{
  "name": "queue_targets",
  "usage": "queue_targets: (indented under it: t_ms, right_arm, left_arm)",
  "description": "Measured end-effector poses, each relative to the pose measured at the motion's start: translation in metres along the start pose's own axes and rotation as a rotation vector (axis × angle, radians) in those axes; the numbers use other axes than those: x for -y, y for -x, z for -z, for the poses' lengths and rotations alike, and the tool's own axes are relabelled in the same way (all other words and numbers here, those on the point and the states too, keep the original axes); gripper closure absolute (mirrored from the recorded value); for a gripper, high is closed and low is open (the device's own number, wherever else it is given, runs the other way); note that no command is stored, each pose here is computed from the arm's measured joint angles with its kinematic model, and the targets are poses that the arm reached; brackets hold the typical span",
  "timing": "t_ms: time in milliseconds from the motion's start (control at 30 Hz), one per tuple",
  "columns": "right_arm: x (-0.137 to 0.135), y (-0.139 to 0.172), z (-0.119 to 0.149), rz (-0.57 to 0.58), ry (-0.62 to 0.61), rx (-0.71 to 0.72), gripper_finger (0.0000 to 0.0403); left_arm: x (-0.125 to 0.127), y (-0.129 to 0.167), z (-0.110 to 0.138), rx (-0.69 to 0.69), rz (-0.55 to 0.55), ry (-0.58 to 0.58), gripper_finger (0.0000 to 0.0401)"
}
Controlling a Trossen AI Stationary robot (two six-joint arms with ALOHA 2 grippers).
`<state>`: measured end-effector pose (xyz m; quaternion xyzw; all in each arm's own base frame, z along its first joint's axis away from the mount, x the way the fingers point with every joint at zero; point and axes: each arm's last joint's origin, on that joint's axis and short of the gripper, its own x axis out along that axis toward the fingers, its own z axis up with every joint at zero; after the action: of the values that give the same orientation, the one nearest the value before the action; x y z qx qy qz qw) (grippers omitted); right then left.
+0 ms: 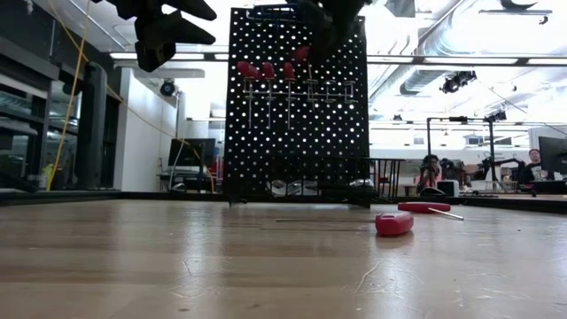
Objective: Hang tools onto peg board
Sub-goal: Hang the red allen wrench on the pegboard
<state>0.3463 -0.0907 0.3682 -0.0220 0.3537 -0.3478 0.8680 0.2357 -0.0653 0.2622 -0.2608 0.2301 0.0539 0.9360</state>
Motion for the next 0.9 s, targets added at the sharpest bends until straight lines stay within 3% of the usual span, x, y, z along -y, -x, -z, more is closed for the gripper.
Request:
queue_targets:
  t_ms: [267,433,667,900]
  right_arm:
    - [0.009,0.021,-0.018,-0.014,-0.025,0.047,0.0362]
    - [0.004,0.024,-0.017,-0.017,-0.035,0.039,0.0362]
    - [0.005,0.026,-0.009,-0.024,-0.158,-0.031,0.0362]
    - [0.007,0.030,-0.013,-0.037,-0.182,0.005,0.0362]
  left_arm:
    - [0.000,0.000,0.000,0.008,-0.010,-0.001,0.0281]
    - [0.000,0.000,0.000,0.008,-0.010,0.001,0.0281]
    - [0.000,0.000,0.000,0.007,-0.009,0.016,0.0281]
    - [0.000,0.000,0.000,0.007,-0.008,0.016,0.0281]
